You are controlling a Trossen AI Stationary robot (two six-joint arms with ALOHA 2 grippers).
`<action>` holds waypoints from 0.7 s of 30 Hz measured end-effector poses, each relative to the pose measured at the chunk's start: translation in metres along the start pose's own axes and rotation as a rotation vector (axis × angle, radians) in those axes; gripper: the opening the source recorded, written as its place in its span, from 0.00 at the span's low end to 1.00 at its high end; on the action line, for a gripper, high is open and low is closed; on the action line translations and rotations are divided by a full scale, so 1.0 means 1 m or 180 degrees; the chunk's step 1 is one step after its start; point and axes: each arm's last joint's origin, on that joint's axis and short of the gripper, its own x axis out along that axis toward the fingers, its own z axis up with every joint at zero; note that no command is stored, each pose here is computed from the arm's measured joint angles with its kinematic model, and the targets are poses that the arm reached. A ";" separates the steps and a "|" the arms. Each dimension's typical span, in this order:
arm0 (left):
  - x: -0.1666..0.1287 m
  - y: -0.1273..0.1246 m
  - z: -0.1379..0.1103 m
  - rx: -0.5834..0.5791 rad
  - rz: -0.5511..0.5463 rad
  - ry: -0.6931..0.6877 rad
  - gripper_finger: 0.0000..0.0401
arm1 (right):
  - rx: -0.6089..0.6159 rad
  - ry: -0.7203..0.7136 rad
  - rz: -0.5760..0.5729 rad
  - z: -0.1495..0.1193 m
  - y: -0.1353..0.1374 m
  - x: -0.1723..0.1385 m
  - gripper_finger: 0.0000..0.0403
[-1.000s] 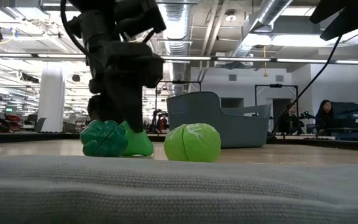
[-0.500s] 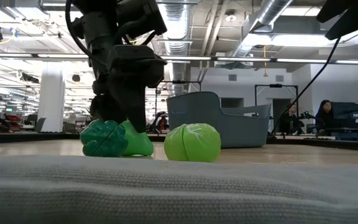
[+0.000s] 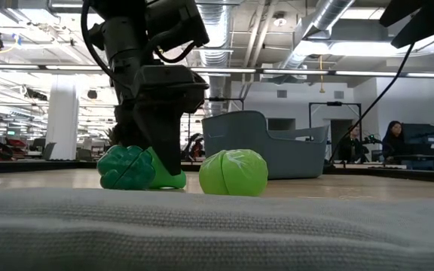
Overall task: Pick and placing Produce into tupperware
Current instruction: Put the pear into the bin
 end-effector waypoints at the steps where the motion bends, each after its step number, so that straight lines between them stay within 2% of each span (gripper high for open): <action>1: 0.000 0.000 0.000 0.0001 0.0009 -0.0005 0.90 | 0.0000 0.0001 0.0008 0.000 0.000 0.000 0.63; 14: 0.001 0.002 -0.002 0.0028 0.0082 0.0040 0.70 | 0.0001 0.0004 0.0011 0.000 0.000 0.000 0.63; 21: 0.000 0.001 0.000 0.0051 0.0093 0.0045 0.66 | 0.0003 0.0004 0.0012 0.000 0.000 0.000 0.63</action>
